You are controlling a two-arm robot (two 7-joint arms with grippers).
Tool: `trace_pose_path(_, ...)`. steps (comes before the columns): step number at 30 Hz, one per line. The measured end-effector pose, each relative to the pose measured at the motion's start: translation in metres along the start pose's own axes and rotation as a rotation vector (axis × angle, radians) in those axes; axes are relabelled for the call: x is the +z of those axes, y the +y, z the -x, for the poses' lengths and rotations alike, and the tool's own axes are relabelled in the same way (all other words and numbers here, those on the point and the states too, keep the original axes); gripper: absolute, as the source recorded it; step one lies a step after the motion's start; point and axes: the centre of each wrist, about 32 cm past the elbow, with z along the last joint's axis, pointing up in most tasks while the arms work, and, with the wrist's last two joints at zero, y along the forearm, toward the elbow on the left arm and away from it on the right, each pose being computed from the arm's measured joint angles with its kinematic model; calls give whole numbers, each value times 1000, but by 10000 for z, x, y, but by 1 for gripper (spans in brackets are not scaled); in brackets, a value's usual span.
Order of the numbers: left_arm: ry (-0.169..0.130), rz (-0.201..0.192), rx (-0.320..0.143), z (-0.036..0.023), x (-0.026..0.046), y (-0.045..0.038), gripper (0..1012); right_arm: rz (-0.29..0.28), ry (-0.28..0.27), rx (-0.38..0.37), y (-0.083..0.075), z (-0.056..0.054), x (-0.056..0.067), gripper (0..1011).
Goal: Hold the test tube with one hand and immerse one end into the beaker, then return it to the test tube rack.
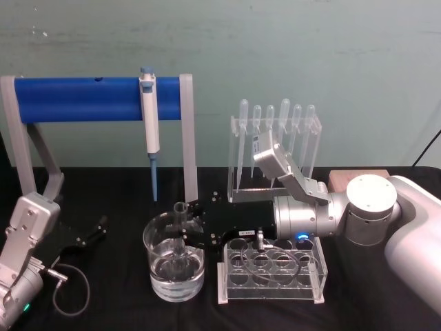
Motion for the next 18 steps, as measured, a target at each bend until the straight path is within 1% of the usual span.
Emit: trace_pose_path(18,0,0,0,0,0,0,1000,0,0,0,0,0,0,230)
